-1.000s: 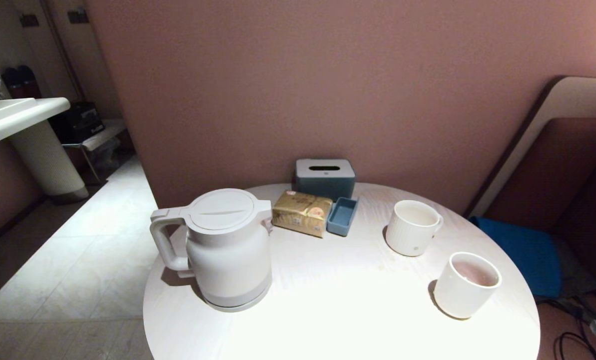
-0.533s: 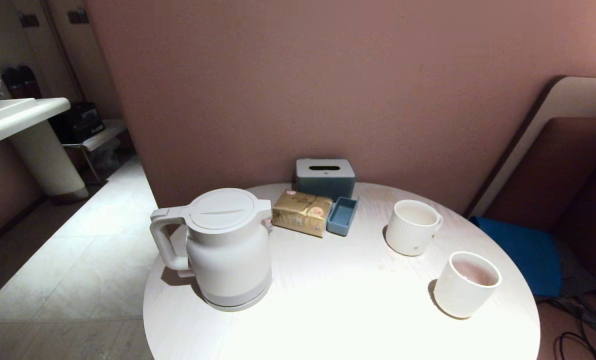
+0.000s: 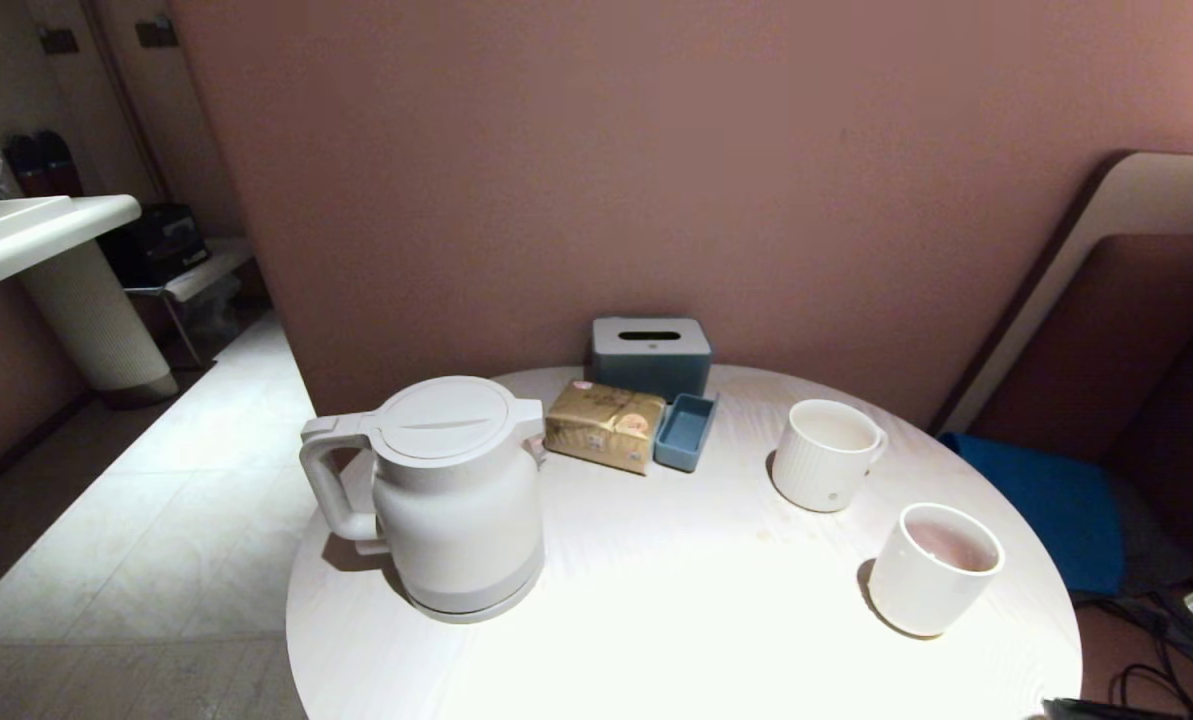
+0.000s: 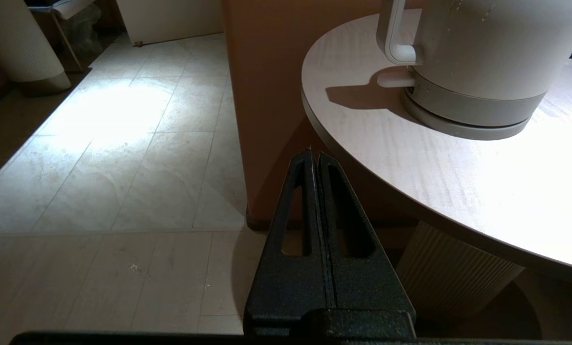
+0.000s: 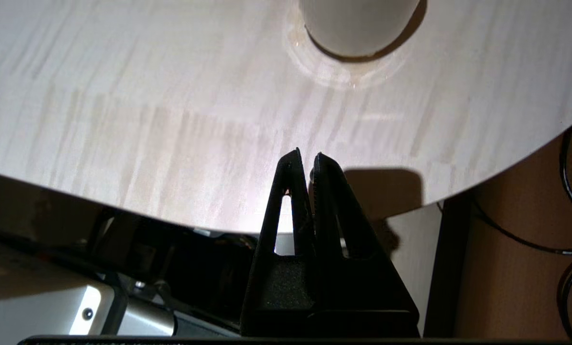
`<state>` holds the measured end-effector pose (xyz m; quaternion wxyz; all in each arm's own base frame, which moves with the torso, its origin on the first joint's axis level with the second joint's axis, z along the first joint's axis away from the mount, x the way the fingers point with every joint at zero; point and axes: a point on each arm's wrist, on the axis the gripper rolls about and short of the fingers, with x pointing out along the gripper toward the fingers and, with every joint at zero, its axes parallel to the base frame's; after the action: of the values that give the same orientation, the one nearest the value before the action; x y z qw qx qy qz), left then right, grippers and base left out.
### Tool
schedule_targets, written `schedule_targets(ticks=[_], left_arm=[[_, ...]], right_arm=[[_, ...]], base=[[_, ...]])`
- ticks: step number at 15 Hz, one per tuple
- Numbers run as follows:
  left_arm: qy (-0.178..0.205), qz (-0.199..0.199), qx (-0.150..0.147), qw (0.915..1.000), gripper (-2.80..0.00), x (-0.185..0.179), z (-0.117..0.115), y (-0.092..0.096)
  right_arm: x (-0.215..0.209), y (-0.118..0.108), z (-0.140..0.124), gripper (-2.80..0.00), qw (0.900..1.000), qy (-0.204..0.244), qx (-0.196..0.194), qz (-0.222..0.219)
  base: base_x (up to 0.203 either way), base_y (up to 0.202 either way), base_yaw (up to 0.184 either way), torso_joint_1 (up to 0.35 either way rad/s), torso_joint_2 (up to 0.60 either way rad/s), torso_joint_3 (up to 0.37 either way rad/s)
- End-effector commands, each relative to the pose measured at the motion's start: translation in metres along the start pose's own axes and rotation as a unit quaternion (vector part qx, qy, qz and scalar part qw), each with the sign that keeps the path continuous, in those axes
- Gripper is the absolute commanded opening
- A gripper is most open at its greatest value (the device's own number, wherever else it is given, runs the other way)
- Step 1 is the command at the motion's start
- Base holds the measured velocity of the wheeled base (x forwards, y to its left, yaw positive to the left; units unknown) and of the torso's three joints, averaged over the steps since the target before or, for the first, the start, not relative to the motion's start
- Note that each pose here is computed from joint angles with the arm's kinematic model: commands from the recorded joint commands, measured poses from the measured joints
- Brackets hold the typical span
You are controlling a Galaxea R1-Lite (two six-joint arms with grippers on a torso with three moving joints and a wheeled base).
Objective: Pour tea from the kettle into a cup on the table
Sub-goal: Pick up the cup
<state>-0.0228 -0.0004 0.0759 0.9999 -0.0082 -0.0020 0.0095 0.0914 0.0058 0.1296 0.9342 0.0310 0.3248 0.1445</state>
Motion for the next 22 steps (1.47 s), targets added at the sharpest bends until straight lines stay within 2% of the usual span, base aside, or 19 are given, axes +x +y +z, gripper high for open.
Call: schedule_targets(ticks=[1, 3, 4, 10, 17, 22], left_arm=[[0.000, 0.000, 0.000, 1.0000, -2.80, 0.000, 0.000, 0.000], [0.000, 0.000, 0.000, 1.0000, -2.80, 0.000, 0.000, 0.000], [0.000, 0.000, 0.000, 1.0000, -2.80, 0.000, 0.000, 0.000], [0.000, 0.000, 0.000, 1.0000, -2.80, 0.000, 0.000, 0.000], [0.000, 0.000, 0.000, 1.0000, -2.80, 0.000, 0.000, 0.000], [0.000, 0.000, 0.000, 1.0000, -2.80, 0.000, 0.000, 0.000]], right_arm=[[0.011, -0.004, 0.006, -2.80, 1.000, 0.007, 0.002, -0.003], [0.013, -0.005, 0.007, -2.80, 1.000, 0.013, 0.000, -0.012], [0.016, -0.006, 0.005, 0.00, 1.000, 0.024, -0.009, -0.018], [0.024, -0.009, 0.002, 0.00, 0.999, 0.038, -0.012, -0.025], [0.070, -0.024, 0.005, 0.00, 0.999, 0.001, -0.034, -0.030], [0.092, -0.031, 0.010, 0.00, 0.999, -0.002, -0.034, -0.026]], base=[[0.000, 0.000, 0.000, 0.000, 0.00, 0.000], [0.000, 0.000, 0.000, 0.000, 0.00, 0.000], [0.000, 0.000, 0.000, 0.000, 0.00, 0.000], [0.000, 0.000, 0.000, 0.000, 0.00, 0.000], [0.000, 0.000, 0.000, 0.000, 0.00, 0.000], [0.000, 0.000, 0.000, 0.000, 0.00, 0.000]])
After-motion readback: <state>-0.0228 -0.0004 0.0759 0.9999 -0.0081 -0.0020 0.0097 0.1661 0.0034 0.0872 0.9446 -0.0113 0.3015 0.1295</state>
